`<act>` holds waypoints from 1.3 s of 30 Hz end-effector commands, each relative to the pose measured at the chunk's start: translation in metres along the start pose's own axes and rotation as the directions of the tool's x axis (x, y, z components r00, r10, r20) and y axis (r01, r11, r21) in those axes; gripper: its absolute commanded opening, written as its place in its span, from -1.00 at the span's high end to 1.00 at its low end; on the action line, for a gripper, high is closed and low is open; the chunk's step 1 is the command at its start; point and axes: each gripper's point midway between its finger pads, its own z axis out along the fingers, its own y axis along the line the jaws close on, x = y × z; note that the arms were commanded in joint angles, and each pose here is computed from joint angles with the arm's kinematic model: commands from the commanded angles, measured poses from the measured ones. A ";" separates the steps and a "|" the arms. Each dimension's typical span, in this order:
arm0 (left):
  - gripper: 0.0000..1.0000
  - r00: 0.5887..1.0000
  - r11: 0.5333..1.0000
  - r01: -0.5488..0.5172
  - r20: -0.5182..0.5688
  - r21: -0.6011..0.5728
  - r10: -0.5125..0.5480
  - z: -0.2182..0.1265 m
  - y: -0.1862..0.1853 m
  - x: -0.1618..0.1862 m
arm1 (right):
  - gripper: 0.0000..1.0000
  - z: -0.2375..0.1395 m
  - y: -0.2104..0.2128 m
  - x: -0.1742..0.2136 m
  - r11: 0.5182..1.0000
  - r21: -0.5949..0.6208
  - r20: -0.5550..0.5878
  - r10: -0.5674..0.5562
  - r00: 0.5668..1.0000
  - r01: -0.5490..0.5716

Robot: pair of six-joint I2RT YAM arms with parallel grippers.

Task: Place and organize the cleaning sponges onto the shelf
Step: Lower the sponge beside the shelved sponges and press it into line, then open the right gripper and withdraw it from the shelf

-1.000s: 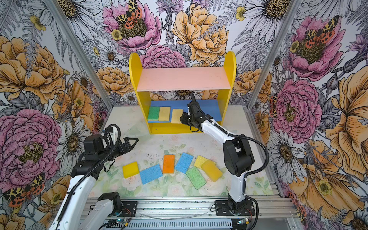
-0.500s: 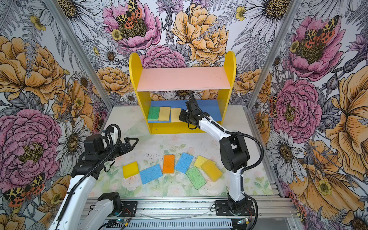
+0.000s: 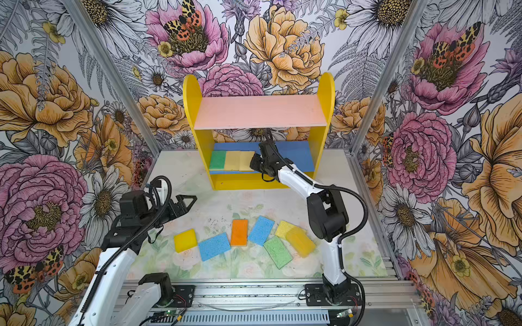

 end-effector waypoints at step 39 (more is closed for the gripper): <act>-0.98 0.972 0.984 -0.023 -0.225 0.177 0.063 0.030 -0.036 0.049 | -0.53 -0.239 -0.069 0.179 0.984 0.174 -0.137 -0.013 0.990 0.037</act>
